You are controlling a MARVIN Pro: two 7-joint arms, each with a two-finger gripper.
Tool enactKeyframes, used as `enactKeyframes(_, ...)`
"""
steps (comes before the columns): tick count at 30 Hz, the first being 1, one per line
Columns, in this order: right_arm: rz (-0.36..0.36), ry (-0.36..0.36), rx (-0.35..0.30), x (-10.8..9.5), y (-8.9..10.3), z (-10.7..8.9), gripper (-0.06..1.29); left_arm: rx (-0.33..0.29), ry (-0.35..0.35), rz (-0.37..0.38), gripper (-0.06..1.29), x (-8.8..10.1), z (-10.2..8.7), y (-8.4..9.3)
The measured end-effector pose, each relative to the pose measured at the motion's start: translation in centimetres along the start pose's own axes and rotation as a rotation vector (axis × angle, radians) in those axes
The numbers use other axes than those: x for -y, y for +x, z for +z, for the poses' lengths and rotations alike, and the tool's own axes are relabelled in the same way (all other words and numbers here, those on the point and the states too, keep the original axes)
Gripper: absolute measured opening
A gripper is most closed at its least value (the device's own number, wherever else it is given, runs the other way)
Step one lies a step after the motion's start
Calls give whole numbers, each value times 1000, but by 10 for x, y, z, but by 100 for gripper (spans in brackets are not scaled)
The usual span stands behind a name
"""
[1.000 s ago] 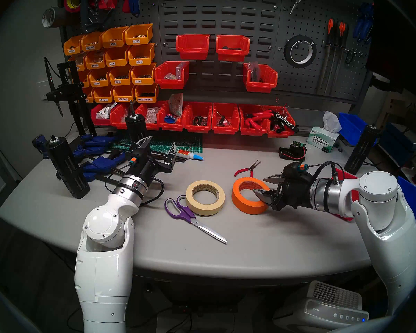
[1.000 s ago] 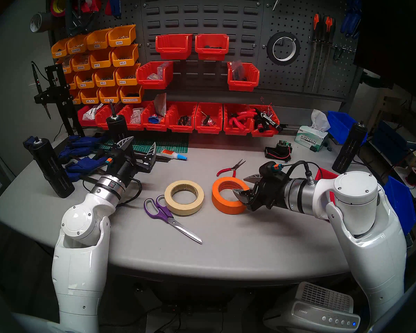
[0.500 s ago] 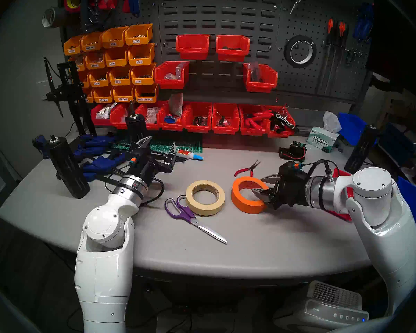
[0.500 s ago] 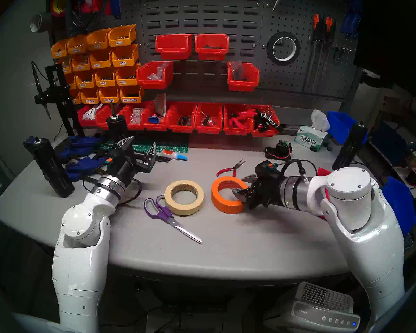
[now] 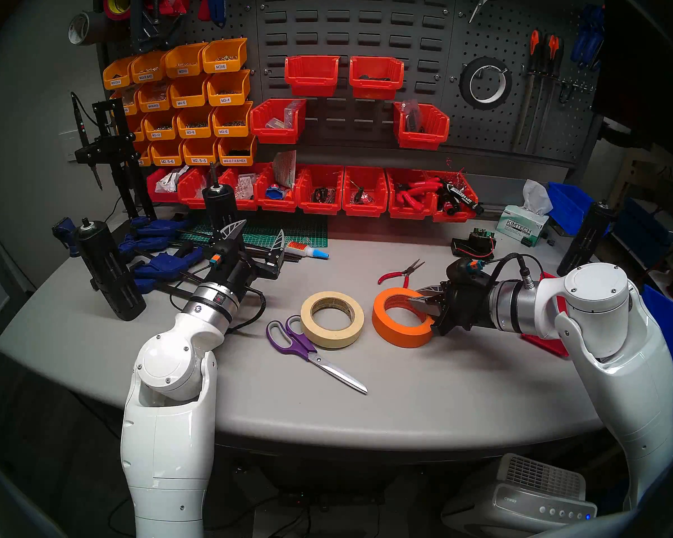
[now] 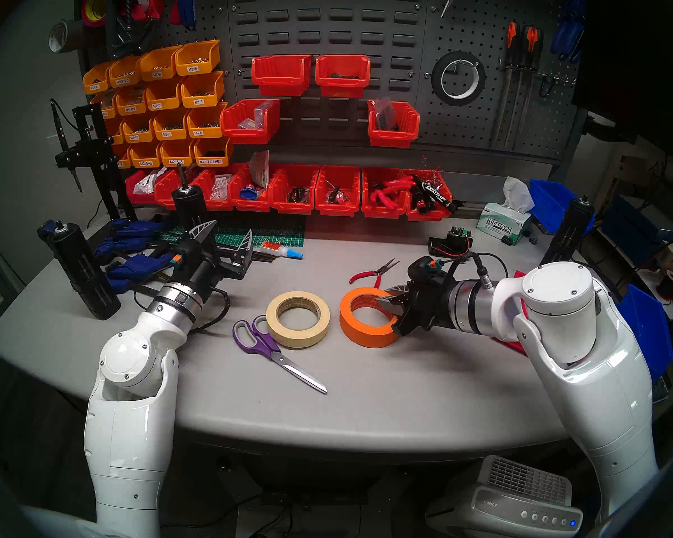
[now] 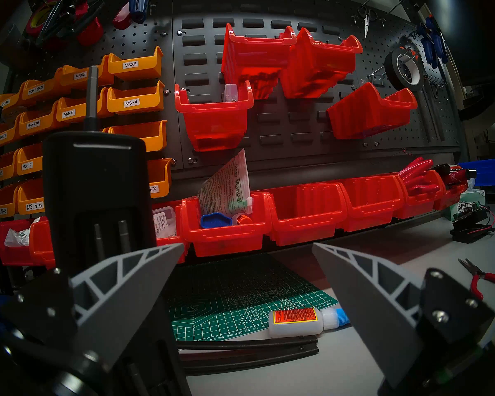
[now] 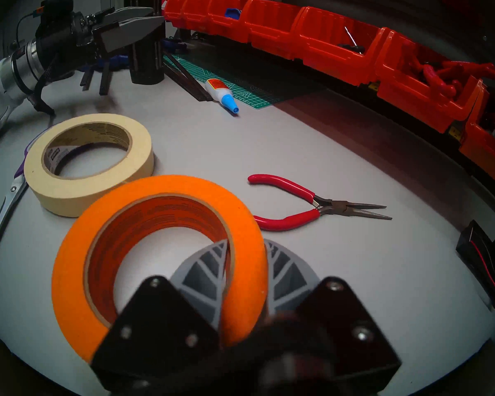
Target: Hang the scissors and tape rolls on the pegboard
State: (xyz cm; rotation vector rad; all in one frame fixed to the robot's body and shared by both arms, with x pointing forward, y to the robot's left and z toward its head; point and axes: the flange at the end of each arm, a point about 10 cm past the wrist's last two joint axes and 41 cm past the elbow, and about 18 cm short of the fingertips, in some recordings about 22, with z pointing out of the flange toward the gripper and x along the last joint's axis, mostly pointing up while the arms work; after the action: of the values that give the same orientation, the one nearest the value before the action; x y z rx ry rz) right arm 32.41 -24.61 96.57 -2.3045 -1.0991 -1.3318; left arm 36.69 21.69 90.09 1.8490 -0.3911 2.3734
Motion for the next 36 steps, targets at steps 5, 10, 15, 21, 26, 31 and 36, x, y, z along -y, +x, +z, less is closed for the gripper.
enactKeyframes(5,-5,0,3,-1,1,-1,12,0,0,0,123,0,0,0)
enactKeyframes(10,-7,-3,-4,-3,2,-4,7,0,0,0,123,0,0,0)
enactKeyframes(15,7,-5,-33,-5,6,-12,7,0,0,0,123,0,0,0)
enactKeyframes(21,21,-15,-95,-9,16,-28,2,0,0,0,123,0,0,0)
enactKeyframes(26,27,-36,-151,-13,26,-43,2,0,0,0,123,0,0,0)
enactKeyframes(31,36,-66,-212,-19,35,-58,0,0,0,0,123,0,0,0)
enactKeyframes(36,36,-102,-281,-24,46,-74,0,0,0,0,123,0,0,0)
